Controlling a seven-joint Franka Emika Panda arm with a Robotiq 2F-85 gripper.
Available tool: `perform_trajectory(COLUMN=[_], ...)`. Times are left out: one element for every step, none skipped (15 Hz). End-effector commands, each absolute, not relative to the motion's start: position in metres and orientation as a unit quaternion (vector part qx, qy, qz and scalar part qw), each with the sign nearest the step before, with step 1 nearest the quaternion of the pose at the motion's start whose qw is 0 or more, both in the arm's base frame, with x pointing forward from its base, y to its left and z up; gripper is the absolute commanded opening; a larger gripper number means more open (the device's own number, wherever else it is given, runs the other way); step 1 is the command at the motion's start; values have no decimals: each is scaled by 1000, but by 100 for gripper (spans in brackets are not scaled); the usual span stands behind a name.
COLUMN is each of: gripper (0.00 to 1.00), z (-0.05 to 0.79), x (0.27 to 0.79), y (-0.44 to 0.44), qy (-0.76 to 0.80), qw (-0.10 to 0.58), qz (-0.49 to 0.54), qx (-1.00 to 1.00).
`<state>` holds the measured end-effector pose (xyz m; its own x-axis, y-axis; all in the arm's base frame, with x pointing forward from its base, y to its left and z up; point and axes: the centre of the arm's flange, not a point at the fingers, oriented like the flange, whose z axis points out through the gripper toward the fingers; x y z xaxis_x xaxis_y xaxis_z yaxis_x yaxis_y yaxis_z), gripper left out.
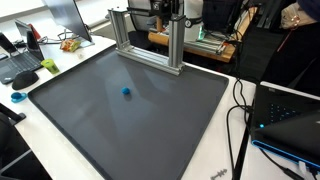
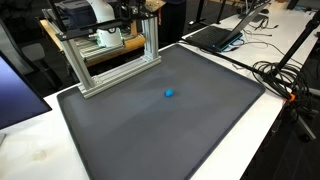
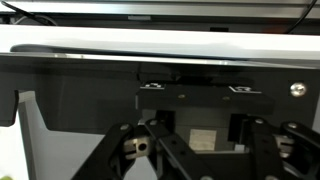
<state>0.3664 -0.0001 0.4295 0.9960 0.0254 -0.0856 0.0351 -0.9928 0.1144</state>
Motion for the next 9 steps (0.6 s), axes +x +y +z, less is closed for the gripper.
perform_trajectory(gripper=[34,34,34,34,34,34,34,34,44], z=[434,434,433,432,432,433,435,437,438], x=[354,356,357,358,358,358,357,355,354], y=[-8,-10,-10,-10,-10,-10,-10,-9,-9], qy=[13,11,10,9,7,6,5,8,9], qw=[55,51,49,47,46,41,38,38,39], qz=[-53,-51,-51,-52,-50,-44,-38,-28,-21], qx=[997,997,997,997,998,998,999,999,999])
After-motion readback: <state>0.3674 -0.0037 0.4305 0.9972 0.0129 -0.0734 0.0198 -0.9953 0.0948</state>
